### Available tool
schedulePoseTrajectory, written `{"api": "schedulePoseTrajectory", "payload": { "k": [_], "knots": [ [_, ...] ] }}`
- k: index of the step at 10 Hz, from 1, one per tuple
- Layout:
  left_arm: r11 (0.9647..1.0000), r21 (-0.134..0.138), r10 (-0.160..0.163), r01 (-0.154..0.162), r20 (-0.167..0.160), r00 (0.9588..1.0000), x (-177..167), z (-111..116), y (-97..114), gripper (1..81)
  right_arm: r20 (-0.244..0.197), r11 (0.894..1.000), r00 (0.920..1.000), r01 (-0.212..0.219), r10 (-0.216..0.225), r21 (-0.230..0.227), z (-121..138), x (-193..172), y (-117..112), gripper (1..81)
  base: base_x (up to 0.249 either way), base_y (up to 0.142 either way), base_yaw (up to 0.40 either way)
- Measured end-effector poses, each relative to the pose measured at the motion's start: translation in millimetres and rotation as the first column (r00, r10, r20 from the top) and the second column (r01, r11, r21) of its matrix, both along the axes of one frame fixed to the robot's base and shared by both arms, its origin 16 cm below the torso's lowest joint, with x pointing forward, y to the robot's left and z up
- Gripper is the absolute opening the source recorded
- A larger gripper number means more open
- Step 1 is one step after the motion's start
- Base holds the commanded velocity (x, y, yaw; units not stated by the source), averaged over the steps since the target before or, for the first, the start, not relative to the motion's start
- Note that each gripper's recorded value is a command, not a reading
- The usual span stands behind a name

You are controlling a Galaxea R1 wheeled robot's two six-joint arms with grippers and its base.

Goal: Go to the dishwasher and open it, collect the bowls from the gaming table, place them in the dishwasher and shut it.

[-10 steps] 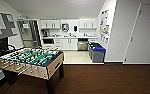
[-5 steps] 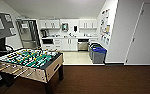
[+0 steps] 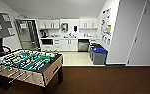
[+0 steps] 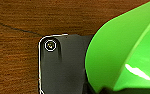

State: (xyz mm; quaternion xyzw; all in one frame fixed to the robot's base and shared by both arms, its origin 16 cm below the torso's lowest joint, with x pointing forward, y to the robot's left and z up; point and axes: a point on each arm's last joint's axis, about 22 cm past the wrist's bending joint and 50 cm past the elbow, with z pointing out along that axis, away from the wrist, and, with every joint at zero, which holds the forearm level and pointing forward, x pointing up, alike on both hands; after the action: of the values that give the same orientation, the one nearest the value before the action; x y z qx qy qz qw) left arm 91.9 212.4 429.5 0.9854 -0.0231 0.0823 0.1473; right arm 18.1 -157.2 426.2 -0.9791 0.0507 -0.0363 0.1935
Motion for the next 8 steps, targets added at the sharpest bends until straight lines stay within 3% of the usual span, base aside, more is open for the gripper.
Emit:
{"api": "schedulePoseTrajectory", "payload": {
  "k": [8],
  "knots": [
    [0.9999,-0.014,0.006,-0.006,-0.004,1.0000,-2.1,0.6,-8.3,1.0,0.001,1.000,1.0000,0.000,0.000,-0.002,-0.1,1.7,-0.7,1.0,0.163,0.000,0.000]
  ]
}}
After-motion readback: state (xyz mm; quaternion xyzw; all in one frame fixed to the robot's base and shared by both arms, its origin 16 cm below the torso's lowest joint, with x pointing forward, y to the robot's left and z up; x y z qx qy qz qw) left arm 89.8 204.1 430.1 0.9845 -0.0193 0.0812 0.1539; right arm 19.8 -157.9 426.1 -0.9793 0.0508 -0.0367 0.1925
